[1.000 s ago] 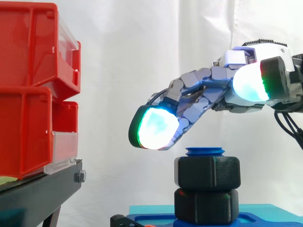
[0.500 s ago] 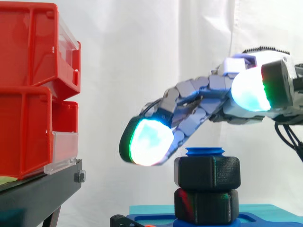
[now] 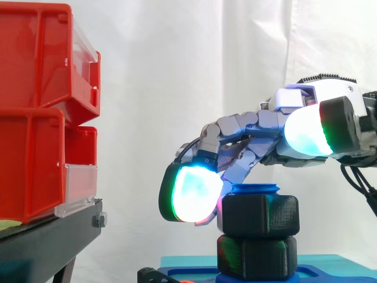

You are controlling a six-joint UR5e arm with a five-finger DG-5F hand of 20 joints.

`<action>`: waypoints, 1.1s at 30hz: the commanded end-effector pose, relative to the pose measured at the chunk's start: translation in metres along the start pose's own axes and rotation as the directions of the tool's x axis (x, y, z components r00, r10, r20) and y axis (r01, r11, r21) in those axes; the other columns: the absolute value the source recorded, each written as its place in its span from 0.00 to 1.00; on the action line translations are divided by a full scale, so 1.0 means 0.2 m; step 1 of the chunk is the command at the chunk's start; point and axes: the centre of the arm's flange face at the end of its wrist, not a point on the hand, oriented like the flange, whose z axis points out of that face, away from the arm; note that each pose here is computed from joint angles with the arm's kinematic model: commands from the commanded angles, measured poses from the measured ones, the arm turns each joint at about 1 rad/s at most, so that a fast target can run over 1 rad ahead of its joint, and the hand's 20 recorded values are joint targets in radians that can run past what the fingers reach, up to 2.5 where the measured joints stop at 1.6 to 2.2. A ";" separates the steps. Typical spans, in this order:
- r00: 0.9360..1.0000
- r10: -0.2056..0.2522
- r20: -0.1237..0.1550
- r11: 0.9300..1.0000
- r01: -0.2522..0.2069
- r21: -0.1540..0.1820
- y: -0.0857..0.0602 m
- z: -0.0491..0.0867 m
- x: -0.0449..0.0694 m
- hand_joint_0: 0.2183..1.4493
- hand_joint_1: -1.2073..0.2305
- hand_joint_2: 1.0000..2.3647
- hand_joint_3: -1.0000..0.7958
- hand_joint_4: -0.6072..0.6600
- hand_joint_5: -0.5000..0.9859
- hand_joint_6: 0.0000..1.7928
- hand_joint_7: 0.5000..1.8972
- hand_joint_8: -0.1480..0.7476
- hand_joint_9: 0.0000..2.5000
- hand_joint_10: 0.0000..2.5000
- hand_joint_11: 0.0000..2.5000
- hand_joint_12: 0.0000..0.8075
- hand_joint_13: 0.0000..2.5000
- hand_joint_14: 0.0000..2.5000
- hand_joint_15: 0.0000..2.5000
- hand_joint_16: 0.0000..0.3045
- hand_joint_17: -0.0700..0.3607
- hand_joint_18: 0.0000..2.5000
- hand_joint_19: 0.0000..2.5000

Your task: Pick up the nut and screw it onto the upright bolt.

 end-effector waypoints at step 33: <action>1.000 -0.004 -0.012 1.000 0.004 -0.023 -0.20 -0.18 -0.07 0.27 0.65 0.00 0.28 0.57 0.37 0.28 0.69 0.44 0.38 0.00 0.00 0.21 0.24 0.00 0.00 0.02 0.20 0.07 0.00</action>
